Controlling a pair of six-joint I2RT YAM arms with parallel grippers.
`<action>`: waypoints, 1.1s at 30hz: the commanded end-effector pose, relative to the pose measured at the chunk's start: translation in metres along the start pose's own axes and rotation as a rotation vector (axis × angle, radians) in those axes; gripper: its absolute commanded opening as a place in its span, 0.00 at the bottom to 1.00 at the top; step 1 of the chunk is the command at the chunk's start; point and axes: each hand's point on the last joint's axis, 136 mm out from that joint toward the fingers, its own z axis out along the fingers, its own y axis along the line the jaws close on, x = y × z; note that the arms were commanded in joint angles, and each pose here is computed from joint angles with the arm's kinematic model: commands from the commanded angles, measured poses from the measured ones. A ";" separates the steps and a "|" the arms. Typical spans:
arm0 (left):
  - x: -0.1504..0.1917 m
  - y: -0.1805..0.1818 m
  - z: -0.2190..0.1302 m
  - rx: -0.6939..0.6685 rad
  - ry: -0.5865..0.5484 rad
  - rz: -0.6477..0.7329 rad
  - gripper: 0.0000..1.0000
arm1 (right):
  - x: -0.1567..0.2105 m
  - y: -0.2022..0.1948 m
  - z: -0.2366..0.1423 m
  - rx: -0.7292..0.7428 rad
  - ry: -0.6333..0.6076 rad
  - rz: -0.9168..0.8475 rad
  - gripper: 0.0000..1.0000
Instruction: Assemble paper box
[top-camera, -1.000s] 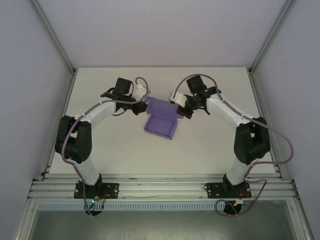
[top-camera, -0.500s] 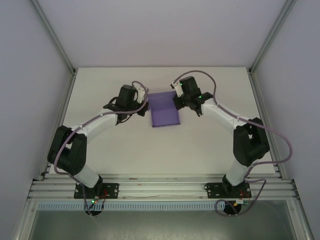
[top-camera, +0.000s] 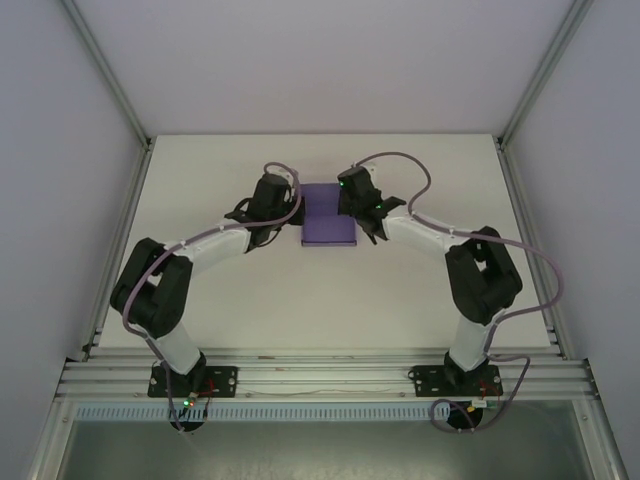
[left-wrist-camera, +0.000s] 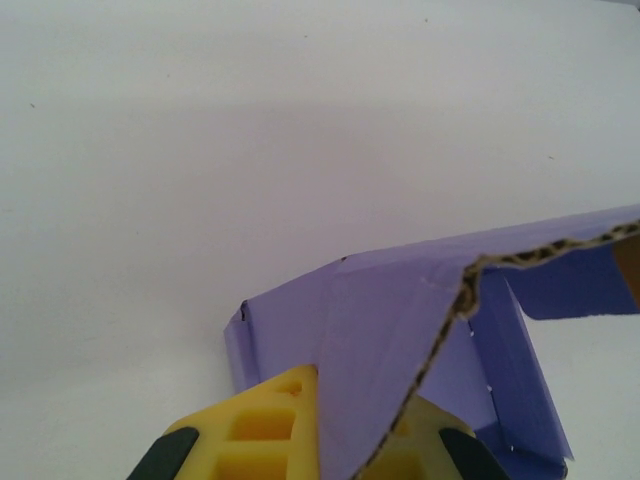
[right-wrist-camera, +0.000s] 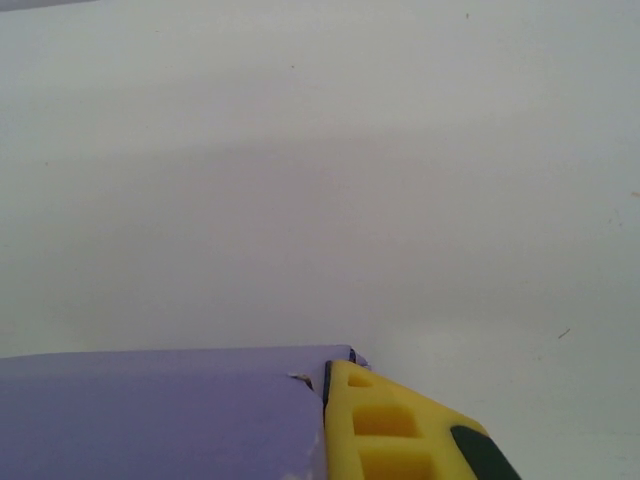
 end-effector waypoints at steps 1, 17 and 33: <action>0.007 -0.006 0.010 0.029 -0.005 -0.049 0.00 | -0.019 0.016 -0.001 -0.045 -0.080 0.136 0.00; 0.075 0.014 0.012 0.027 0.127 -0.032 0.00 | 0.050 -0.004 0.010 0.008 -0.079 -0.011 0.00; 0.029 0.009 -0.068 -0.021 0.063 -0.054 1.00 | 0.087 -0.017 0.002 0.013 -0.092 -0.181 0.00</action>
